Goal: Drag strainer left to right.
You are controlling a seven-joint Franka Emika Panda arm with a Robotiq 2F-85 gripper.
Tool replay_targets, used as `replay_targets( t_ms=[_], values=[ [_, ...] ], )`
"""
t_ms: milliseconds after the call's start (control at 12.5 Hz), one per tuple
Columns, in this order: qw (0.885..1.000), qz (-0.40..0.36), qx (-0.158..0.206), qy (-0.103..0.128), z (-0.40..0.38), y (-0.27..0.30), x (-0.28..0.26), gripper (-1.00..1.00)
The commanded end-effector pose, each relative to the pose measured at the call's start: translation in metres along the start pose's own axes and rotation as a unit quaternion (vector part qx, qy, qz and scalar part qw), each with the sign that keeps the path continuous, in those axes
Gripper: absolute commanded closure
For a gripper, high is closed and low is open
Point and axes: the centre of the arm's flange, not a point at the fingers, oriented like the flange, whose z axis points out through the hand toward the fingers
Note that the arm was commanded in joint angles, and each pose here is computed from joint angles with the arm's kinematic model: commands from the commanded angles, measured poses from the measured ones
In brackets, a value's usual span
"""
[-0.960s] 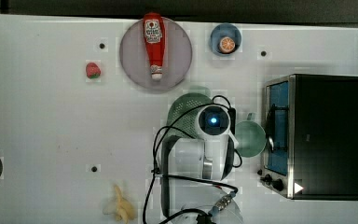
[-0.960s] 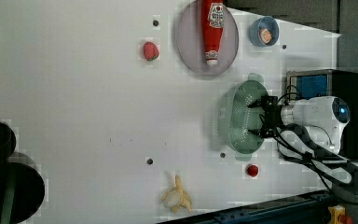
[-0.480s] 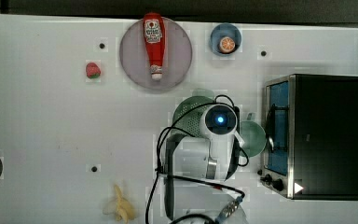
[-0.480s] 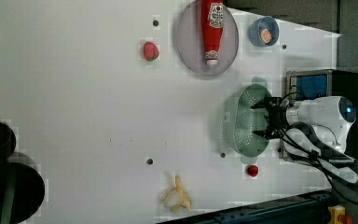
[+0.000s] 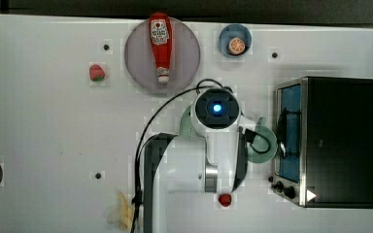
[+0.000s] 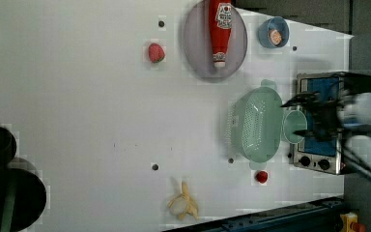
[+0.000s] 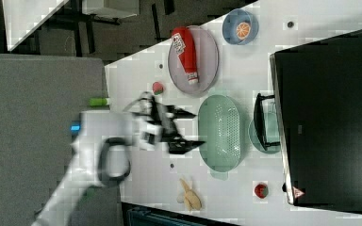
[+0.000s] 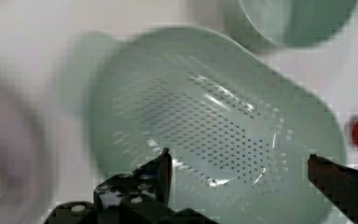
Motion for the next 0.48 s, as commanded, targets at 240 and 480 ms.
replay_targets(
  t_ms=[240, 480],
  values=[
    [0.988, -0.149, 0.044, 0.006, -0.195, 0.035, 0.008, -1.00],
    [0.983, -0.181, 0.025, -0.002, -0.259, 0.060, -0.004, -1.00]
  ],
)
